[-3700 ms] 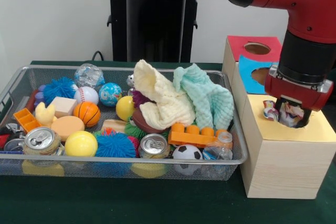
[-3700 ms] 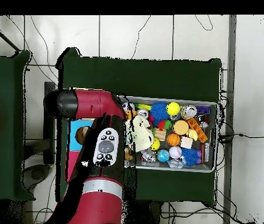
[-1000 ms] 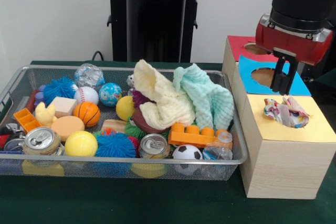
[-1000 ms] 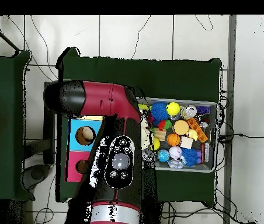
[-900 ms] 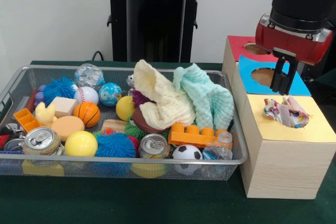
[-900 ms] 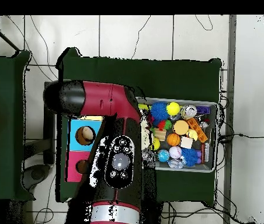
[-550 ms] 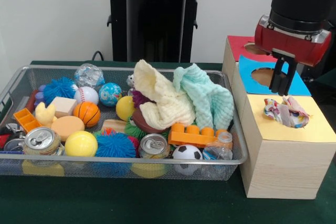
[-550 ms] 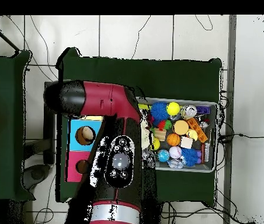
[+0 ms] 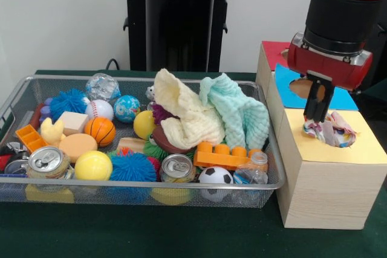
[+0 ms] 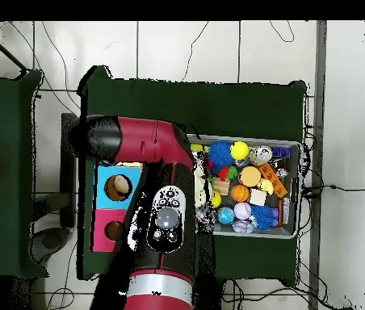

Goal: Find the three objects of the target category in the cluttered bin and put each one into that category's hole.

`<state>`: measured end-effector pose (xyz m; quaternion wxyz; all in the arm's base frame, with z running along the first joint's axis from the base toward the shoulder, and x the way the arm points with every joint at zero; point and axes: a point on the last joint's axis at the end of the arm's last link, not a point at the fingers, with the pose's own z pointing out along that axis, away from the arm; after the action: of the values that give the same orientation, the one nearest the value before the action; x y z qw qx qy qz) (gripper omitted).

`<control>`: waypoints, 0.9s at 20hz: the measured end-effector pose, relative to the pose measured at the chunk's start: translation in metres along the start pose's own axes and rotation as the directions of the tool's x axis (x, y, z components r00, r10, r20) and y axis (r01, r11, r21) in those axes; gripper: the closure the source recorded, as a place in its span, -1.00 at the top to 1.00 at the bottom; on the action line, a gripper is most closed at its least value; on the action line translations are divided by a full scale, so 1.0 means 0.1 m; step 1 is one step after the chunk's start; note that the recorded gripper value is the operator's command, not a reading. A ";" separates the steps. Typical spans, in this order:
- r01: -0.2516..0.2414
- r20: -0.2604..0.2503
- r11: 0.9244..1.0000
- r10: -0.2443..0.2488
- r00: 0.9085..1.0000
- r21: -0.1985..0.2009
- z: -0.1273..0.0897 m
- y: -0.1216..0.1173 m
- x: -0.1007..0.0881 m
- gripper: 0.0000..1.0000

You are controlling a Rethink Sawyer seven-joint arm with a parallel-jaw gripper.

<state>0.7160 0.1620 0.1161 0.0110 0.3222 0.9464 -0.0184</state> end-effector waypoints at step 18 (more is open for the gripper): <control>-0.021 -0.010 1.000 0.021 1.000 0.005 0.13 -0.17 0.14 -1.00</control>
<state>0.6947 0.1565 0.1034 0.0058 0.3320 0.9431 -0.0188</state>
